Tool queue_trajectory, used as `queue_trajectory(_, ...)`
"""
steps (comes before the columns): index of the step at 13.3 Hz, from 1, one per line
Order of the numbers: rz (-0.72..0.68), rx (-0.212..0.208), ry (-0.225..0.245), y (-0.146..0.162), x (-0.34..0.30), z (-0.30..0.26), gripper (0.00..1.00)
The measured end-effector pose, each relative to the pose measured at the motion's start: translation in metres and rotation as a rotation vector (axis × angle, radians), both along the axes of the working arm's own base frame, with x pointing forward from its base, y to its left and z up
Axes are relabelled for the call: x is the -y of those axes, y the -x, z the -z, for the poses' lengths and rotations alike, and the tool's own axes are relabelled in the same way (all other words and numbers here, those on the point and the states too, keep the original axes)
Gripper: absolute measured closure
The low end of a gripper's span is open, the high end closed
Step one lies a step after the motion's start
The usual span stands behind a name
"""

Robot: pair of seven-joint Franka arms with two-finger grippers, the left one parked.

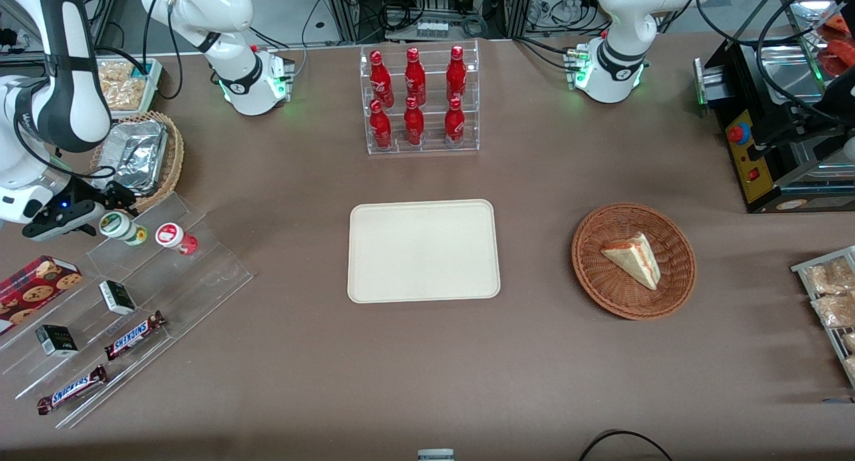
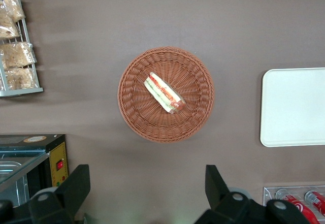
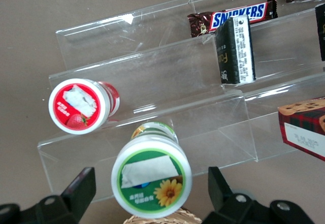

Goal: Place green gum on tray
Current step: 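Close the right gripper on the green gum canister and lift it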

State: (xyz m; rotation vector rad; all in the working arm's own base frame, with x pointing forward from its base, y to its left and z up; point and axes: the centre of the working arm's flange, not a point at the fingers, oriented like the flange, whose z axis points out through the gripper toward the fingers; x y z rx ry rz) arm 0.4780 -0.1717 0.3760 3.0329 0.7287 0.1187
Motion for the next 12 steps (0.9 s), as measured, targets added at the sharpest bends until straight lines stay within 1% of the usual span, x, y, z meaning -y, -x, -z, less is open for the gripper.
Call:
queue_trajectory(4, -0.004, 0.002, 0.001, -0.002, -0.002, 0.002, 0.04)
queue_trajectory(5, -0.003, 0.003, 0.001, -0.002, -0.002, 0.002, 0.11)
queue_trajectory(6, -0.002, 0.003, 0.000, -0.002, -0.002, 0.002, 0.21)
queue_trajectory(7, -0.001, 0.002, -0.001, -0.002, -0.002, 0.003, 0.33)
queue_trajectory(8, 0.000, 0.002, -0.002, -0.002, -0.002, 0.003, 0.42)
queue_trajectory(10, -0.001, 0.003, -0.002, -0.004, -0.002, 0.001, 0.41)
queue_trajectory(12, -0.004, -0.012, -0.008, -0.009, -0.002, -0.009, 0.41)
